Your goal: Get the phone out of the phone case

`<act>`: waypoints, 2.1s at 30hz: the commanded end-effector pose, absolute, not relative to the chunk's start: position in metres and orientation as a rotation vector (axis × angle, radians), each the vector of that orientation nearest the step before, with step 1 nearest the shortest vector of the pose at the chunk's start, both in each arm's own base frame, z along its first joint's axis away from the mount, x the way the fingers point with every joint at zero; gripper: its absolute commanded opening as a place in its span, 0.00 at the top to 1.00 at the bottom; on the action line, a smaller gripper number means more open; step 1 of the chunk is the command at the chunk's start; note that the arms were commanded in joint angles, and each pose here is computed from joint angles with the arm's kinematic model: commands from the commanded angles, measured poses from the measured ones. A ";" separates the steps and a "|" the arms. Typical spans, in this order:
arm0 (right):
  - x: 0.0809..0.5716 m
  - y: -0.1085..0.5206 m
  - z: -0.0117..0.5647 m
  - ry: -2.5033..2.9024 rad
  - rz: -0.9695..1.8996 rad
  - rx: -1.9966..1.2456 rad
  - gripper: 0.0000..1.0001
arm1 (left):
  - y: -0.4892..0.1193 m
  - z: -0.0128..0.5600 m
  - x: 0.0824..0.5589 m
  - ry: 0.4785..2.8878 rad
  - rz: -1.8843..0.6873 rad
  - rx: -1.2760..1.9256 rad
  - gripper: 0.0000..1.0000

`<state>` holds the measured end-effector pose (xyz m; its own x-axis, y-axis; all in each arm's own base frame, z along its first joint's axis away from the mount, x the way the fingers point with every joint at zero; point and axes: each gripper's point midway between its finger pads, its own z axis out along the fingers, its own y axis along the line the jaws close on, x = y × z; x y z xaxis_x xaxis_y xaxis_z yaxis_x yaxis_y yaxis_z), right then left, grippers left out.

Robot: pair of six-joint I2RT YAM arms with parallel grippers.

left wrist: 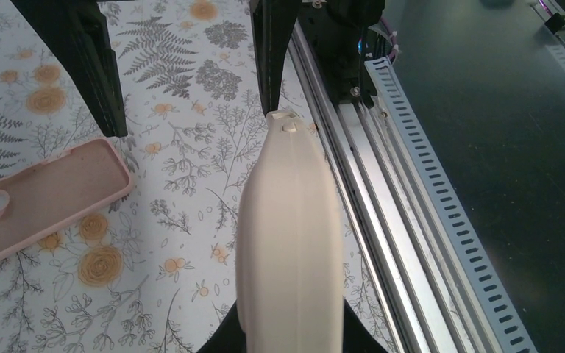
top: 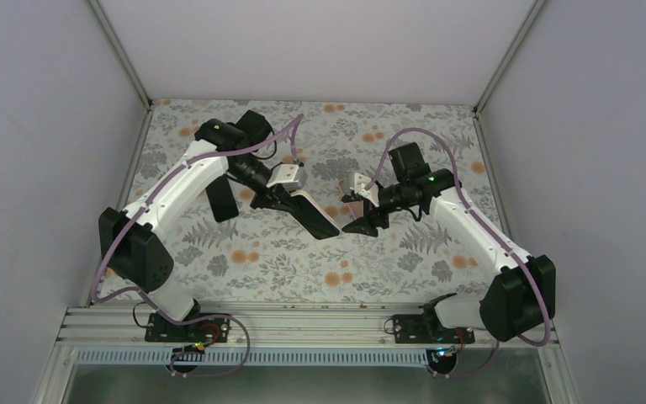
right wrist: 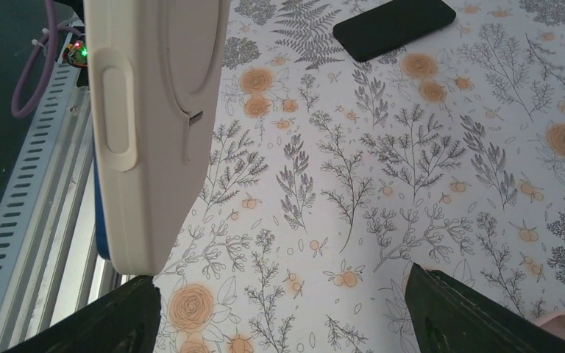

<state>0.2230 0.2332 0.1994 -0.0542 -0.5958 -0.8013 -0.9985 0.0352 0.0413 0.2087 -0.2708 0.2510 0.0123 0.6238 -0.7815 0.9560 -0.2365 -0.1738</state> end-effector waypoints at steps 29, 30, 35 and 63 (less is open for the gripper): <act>0.207 0.249 0.225 1.643 0.929 -1.644 0.14 | -0.277 0.268 0.217 1.555 -1.130 1.849 0.98; 0.208 0.250 0.224 1.646 0.927 -1.645 0.14 | -0.277 0.268 0.217 1.556 -1.129 1.848 0.98; 0.220 0.249 0.218 1.656 0.854 -1.624 0.15 | -0.276 0.271 0.213 1.544 -1.136 1.843 0.98; 0.305 0.234 0.212 1.695 0.433 -1.402 0.29 | -0.278 0.287 0.198 1.457 -1.229 1.806 0.98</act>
